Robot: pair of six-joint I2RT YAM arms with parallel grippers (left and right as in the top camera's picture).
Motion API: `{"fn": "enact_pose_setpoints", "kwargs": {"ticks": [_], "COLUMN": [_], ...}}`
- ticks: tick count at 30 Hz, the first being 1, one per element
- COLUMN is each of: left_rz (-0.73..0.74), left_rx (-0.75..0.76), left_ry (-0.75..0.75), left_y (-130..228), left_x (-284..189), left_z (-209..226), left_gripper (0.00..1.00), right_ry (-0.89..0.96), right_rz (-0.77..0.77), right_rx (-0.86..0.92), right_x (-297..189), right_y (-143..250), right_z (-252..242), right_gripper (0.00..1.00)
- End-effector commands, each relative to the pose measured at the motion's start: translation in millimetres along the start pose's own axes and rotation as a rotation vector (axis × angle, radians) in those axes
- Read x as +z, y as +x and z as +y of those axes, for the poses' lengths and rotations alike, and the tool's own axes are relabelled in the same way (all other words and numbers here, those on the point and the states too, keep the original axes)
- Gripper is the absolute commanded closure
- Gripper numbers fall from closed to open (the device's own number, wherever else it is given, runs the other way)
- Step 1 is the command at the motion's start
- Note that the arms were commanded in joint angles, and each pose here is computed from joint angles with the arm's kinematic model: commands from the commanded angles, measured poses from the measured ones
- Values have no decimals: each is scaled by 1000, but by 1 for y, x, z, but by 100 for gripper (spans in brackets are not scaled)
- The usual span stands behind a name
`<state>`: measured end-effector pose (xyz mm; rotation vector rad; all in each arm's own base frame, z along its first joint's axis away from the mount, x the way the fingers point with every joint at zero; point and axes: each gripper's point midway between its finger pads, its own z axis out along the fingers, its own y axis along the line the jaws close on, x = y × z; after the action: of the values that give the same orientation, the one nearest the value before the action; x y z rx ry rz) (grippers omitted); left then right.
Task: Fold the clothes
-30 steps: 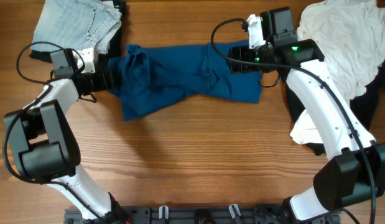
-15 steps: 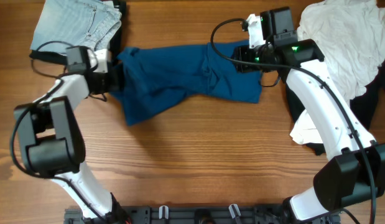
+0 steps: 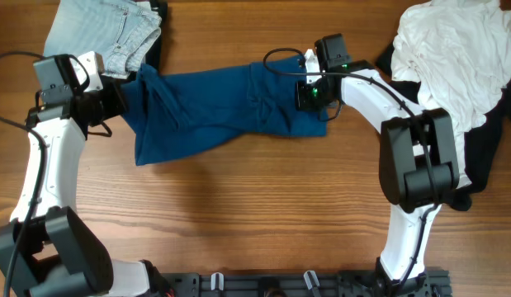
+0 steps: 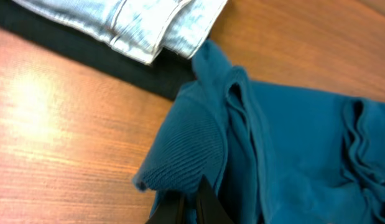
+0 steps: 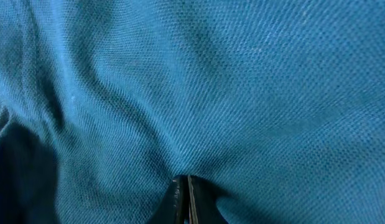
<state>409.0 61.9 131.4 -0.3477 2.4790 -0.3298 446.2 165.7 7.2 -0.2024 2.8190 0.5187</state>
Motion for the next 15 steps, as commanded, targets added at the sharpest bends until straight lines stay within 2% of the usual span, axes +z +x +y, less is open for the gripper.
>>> {"fn": "enact_pose_setpoints", "kwargs": {"ticks": [1, 5, 7, 11, 13, 15], "left_rz": [-122, -160, -172, -219, -257, -301], "left_rx": [115, 273, 303, 316, 320, 321], "left_ry": [82, 242, 334, 486, 556, 618], "left_y": [-43, -40, -30, -19, -18, -19], "left_x": [-35, -36, -32, -29, -35, -45], "left_z": [-58, -161, -211, -284, -313, -336], "left_gripper": [96, 96, 96, 96, 96, 96], "right_ry": [-6, -1, -14, -47, -122, -214], "right_rz": [86, 108, 109, 107, 80, 2], "right_rx": [58, 88, 89, 90, 92, 91], "right_x": [33, 41, 41, 40, 29, -5], "right_y": [23, 30, 30, 28, 15, -12], "right_z": [-11, -14, -12, -7, 4, 14], "right_gripper": [96, 96, 96, 96, 96, 96]}}
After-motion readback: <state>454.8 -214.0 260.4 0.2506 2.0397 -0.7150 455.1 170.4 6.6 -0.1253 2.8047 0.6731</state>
